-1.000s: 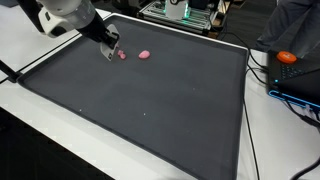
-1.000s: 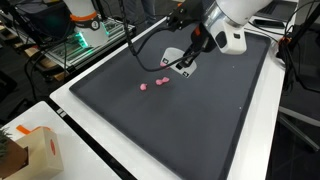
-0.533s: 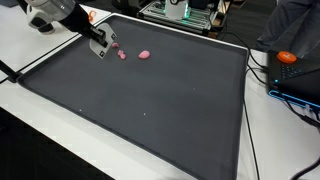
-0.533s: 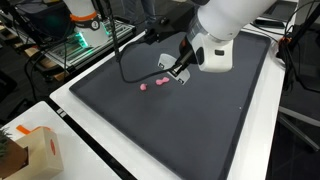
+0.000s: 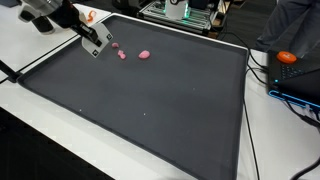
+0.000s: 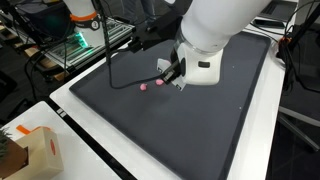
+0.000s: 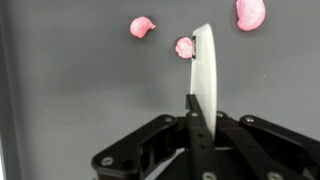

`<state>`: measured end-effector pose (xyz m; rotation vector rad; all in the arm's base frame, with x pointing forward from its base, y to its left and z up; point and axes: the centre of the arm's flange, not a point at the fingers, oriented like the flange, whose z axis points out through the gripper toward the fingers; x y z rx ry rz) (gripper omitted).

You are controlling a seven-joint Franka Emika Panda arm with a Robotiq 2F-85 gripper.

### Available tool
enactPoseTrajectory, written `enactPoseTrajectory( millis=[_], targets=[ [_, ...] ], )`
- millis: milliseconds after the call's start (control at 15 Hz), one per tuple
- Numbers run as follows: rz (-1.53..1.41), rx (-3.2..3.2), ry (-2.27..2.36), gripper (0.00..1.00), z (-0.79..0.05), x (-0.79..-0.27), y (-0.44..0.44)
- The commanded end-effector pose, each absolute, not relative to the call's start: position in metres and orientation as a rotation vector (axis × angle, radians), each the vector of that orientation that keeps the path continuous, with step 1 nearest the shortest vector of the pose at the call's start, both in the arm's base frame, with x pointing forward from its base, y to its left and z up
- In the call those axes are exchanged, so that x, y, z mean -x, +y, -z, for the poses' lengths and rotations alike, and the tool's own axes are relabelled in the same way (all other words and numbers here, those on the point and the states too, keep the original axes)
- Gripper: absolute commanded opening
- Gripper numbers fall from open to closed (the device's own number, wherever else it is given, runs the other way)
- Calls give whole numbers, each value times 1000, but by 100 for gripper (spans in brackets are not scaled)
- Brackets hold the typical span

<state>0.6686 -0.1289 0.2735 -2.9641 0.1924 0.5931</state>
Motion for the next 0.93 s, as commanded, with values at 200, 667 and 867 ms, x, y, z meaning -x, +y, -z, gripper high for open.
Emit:
enactPoseTrajectory(
  millis=[200,667,867],
  targets=[
    [-535,2967,313,1,-267,-639,-149],
    [-536,2960,323,1,-259,-608,-168],
    [-536,2949,326,1,-259,-592,-174]
  ],
)
